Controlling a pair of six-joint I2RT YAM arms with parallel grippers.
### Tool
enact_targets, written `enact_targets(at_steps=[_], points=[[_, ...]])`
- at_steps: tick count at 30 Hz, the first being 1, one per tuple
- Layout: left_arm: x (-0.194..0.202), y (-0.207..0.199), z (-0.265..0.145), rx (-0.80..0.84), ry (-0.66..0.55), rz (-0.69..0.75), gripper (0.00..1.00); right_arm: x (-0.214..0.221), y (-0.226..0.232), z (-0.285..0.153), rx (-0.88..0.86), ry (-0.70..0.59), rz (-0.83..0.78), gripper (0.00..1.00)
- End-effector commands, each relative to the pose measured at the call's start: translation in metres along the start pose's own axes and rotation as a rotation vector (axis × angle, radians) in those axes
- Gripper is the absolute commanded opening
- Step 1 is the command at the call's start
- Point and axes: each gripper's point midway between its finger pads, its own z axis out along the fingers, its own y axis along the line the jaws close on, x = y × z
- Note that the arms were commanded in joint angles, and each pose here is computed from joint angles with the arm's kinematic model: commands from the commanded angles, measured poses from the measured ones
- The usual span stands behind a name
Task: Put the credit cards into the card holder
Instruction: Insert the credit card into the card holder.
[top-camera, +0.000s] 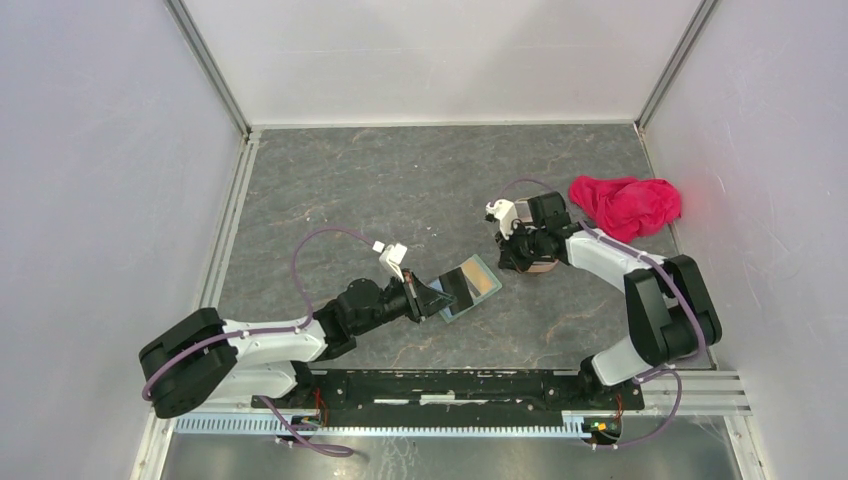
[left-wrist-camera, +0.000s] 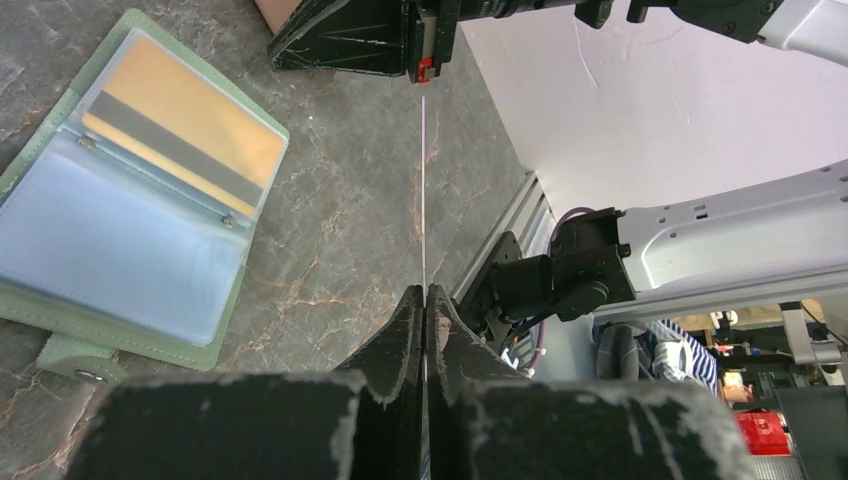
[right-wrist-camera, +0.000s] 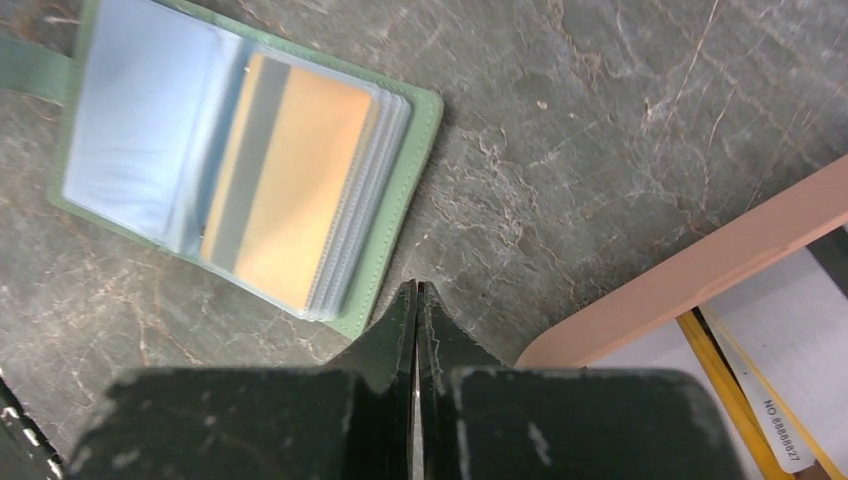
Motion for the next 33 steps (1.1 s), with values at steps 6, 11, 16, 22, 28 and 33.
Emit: enact_targets(at_steps=[6,11,16,22,28,33], points=[[0.002,0.009,-0.001,-0.01,-0.021,-0.031,0.02,0.014,-0.001,0.016,-0.011,0.054,0.016,0.01],[0.006,0.022,-0.002,-0.046,-0.035,-0.091,0.02,0.023,0.015,0.018,-0.068,0.068,0.019,0.0],[0.011,0.033,0.004,-0.085,-0.01,-0.14,0.02,0.032,0.034,0.016,-0.131,0.064,0.024,0.0],[0.018,0.045,0.009,-0.087,0.039,-0.223,0.02,0.02,0.048,0.009,-0.184,-0.003,-0.001,0.0],[0.019,0.064,0.019,-0.127,0.148,-0.187,0.02,0.006,0.036,0.0,-0.135,-0.013,-0.077,0.03],[0.017,0.075,0.025,-0.132,0.236,-0.208,0.02,-0.005,0.033,-0.01,-0.111,-0.042,-0.137,0.11]])
